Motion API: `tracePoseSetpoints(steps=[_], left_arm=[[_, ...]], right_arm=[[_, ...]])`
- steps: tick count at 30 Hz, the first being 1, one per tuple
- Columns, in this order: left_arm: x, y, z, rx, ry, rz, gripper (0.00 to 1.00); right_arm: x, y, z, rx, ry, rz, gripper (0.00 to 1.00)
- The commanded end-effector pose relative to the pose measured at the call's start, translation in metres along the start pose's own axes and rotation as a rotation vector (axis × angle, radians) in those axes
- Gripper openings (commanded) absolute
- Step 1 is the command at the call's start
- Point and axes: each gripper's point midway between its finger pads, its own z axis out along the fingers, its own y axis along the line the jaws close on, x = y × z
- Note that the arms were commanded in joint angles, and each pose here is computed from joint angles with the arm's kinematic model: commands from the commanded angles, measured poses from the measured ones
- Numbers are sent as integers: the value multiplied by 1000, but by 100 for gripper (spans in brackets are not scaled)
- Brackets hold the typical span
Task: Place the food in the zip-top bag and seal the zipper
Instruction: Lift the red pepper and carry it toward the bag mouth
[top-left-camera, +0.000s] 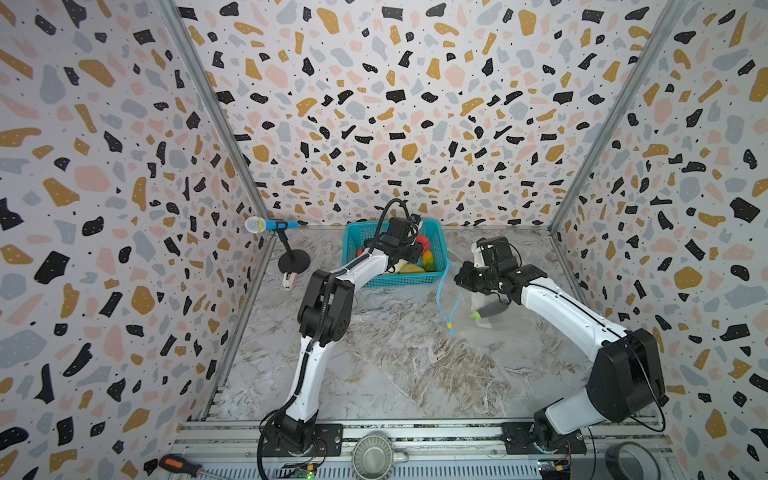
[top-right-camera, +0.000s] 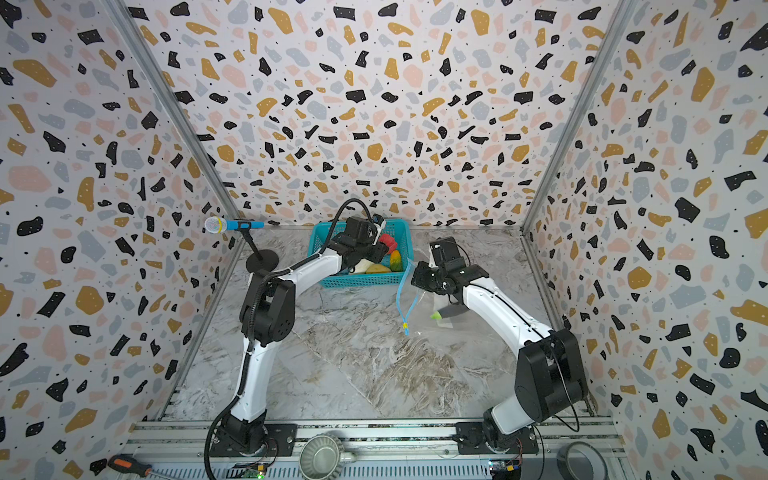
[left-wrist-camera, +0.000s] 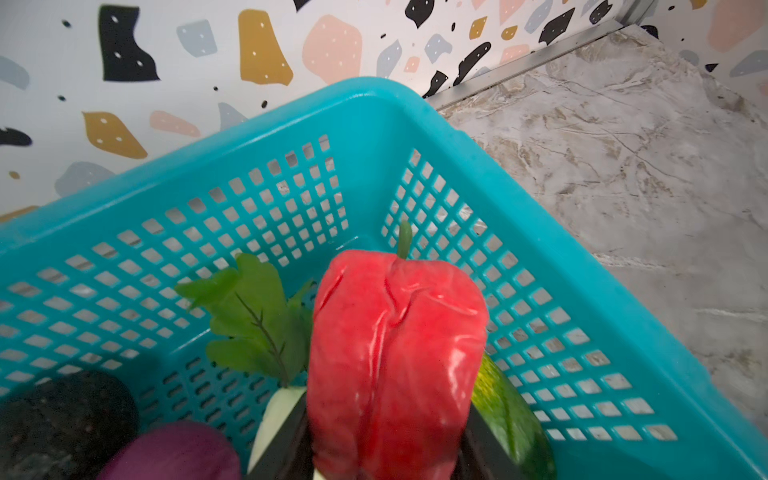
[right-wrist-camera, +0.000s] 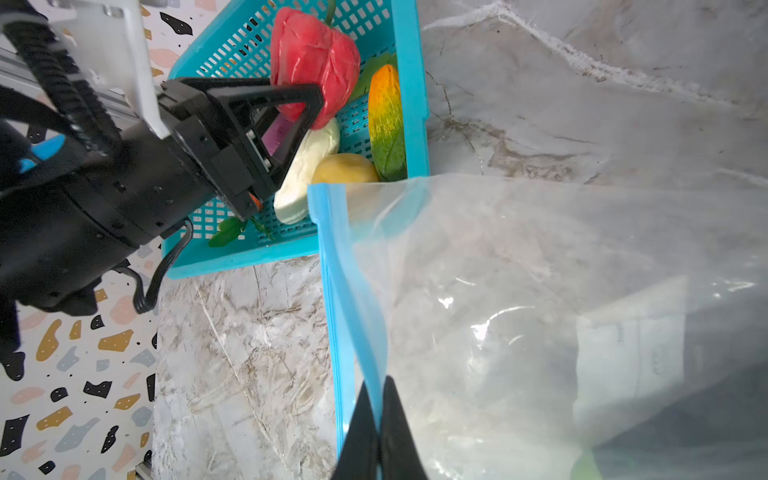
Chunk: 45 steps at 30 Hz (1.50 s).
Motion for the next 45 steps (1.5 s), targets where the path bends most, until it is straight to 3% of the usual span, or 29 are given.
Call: tracePoseSetpoints(steps=[1, 7, 18, 25, 39, 45], left_arm=[[-19, -9, -24, 47, -71, -59, 32], [-8, -19, -53, 81, -83, -114, 31], [2, -73, -110, 280, -106, -220, 31], [16, -102, -129, 383, -92, -287, 31], [17, -121, -168, 468, -102, -311, 31], [11, -147, -178, 606, -139, -358, 30]], right_arm=[[-5, 7, -8, -27, -26, 0, 0], [-6, 9, -8, -43, -29, 0, 0], [-6, 10, -4, -56, -32, -1, 0], [-8, 11, -3, -59, -31, -2, 0], [-12, 15, -1, -66, -31, -1, 0], [-14, 19, -2, -81, -36, 0, 0]])
